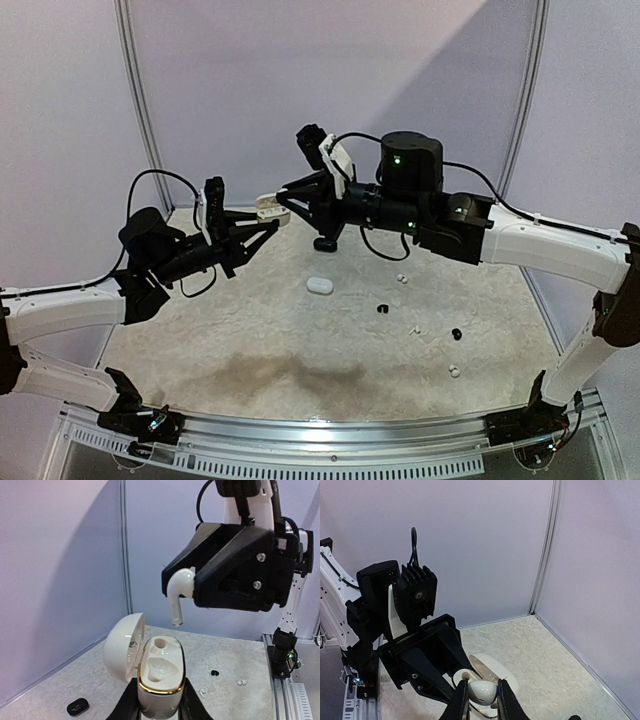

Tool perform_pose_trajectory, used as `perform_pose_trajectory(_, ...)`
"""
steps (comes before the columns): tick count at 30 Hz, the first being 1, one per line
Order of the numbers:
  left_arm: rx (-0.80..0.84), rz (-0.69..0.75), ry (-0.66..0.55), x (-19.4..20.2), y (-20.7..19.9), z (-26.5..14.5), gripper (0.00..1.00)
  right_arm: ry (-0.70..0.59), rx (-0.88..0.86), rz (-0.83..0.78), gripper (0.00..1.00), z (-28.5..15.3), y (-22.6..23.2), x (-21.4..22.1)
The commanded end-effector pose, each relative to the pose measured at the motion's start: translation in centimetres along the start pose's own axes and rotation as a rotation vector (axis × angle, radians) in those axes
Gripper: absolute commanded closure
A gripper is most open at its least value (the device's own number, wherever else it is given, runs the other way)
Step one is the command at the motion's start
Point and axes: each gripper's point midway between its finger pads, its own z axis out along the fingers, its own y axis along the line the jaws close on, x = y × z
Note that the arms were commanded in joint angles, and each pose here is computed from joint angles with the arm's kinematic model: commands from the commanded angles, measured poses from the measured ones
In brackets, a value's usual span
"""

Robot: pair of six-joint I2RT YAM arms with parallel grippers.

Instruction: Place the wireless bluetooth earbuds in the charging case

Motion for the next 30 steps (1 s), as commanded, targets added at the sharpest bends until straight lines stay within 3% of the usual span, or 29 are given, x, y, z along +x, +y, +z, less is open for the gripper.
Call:
perform_pose_trajectory(1,0.01,0.01,-0.025,-0.8,-0.2,-0.1,1.0,0.046,0.021,-0.02,1.0,0.6,-0.4,1.7)
perform_pose_trajectory(24,0.021,0.023,-0.031,-0.9,-0.4,-0.2,1.0,0.134,0.042,-0.053,1.0,0.8,-0.7,4.3)
perform_pose_trajectory(30,0.021,0.023,-0.028,-0.8,-0.4,-0.2,1.0,0.14,0.043,-0.05,0.81,1.0,-0.8,4.5)
